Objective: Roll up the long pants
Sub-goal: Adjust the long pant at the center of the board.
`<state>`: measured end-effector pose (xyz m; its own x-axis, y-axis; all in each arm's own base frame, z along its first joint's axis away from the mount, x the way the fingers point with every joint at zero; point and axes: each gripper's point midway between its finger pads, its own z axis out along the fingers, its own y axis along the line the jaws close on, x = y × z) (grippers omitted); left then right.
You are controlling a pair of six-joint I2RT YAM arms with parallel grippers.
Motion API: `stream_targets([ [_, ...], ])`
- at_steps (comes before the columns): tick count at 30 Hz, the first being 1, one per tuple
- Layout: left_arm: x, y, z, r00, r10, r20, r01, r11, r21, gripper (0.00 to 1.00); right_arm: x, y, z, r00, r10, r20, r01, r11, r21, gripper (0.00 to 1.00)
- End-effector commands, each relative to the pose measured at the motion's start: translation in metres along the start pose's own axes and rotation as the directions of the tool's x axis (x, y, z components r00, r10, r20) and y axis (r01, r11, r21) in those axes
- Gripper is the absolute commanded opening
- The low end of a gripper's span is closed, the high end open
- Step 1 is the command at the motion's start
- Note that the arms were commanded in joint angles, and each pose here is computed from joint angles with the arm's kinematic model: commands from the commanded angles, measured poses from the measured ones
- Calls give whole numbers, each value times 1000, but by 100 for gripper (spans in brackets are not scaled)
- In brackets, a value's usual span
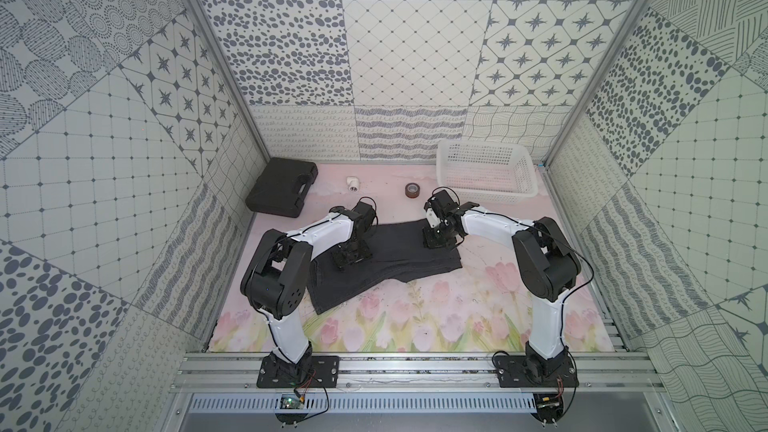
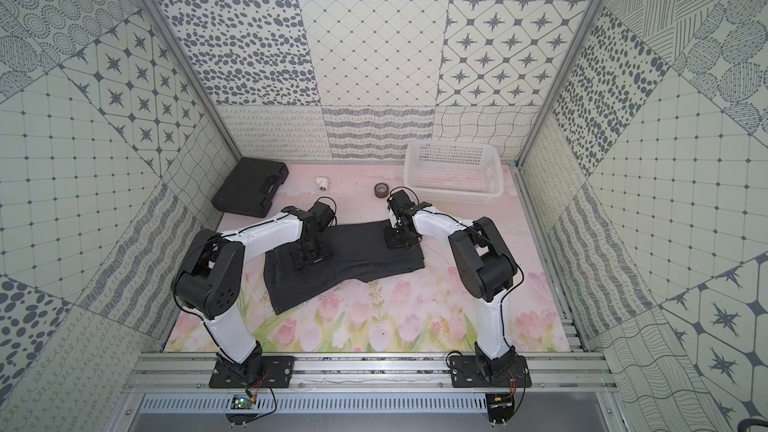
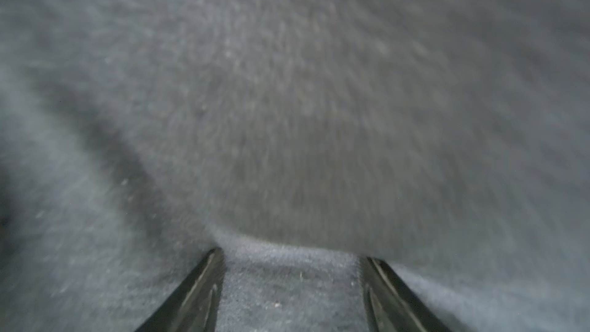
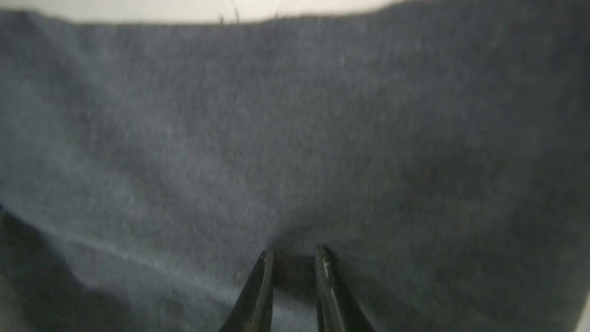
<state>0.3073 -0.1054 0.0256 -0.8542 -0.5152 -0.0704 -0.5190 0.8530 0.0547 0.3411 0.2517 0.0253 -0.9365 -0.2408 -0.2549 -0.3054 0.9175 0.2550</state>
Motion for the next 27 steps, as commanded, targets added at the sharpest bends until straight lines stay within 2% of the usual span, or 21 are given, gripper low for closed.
stream_targets([
  [1,-31,-46,10,1000,-1,21,-1,995,96,68,132,-12,9,923,104,-369,-84,994,68,16],
  [6,-56,-98,-6,990,128,56,-135,980,145,69,205,15,6,878,104,-466,-105,994,25,14],
  [8,-63,-113,-10,978,196,65,-204,964,169,69,217,35,2,874,75,-479,-99,995,-24,13],
  [11,-75,-133,-12,952,297,78,-306,939,160,69,220,87,-2,889,-21,-457,-61,984,-165,13],
  [13,-82,-141,-14,942,322,92,-334,929,160,69,212,127,0,904,-87,-420,-38,959,-280,13],
  [15,-92,-143,-22,936,331,123,-347,927,144,70,204,157,4,906,-177,-384,40,940,-339,13],
  [19,-118,-138,-46,917,339,211,-368,922,119,72,172,193,3,933,-255,-255,123,891,-438,17],
  [22,-132,-141,-66,911,325,255,-371,915,160,73,133,196,-8,949,-293,-121,213,872,-441,23],
  [24,-135,-148,-74,914,311,260,-367,906,210,73,102,183,-23,951,-310,-7,281,870,-404,28],
  [27,-130,-145,-96,929,281,242,-338,911,236,73,63,157,-66,942,-306,139,336,865,-371,38],
])
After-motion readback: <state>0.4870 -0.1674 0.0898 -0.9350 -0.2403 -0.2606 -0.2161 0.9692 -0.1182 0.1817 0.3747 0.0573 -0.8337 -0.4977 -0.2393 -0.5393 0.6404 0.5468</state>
